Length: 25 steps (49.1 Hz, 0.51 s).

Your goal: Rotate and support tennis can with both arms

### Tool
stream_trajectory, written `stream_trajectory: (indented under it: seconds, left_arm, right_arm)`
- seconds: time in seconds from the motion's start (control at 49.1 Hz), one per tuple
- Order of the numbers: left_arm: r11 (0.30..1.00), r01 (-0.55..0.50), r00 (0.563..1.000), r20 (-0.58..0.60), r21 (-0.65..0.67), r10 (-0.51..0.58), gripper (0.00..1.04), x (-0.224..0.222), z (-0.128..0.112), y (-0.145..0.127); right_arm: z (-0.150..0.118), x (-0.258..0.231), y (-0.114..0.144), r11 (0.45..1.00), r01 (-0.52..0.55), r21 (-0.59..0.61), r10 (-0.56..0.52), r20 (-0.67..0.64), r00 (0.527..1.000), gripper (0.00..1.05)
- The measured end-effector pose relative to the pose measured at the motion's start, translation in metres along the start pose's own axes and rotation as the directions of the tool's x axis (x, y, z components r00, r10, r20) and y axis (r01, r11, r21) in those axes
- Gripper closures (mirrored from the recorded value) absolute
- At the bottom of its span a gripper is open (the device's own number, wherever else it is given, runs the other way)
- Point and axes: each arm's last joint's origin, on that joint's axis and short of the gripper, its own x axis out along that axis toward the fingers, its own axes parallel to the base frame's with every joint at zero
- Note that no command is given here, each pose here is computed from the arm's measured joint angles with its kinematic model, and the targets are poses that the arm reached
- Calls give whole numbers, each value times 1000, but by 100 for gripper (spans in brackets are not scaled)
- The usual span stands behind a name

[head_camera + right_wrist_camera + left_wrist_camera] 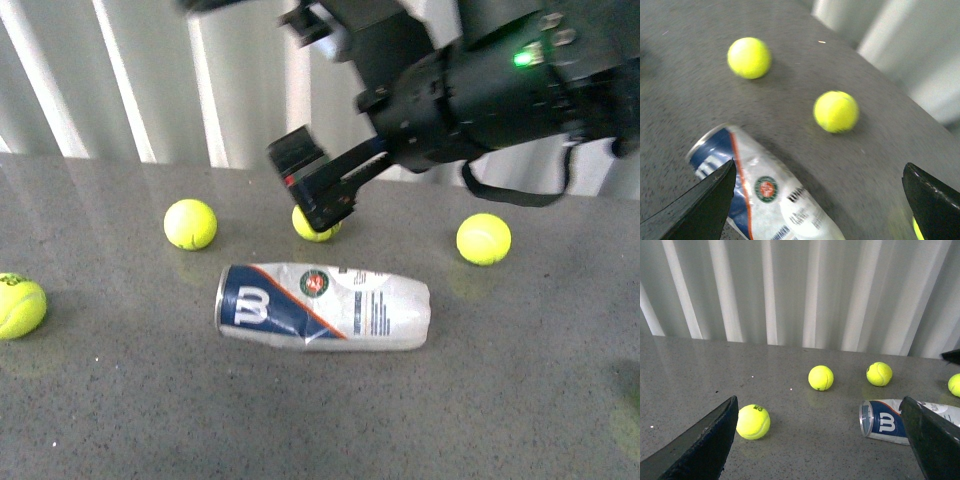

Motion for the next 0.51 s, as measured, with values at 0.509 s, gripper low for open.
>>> stream_trajectory:
  seconds: [0.509]
  left_arm:
    - [1000, -2, 1000, 0, 0, 2, 7, 0, 0, 0]
  right_arm:
    - [-40, -82, -21, 858, 354, 372, -427, 134, 894, 20]
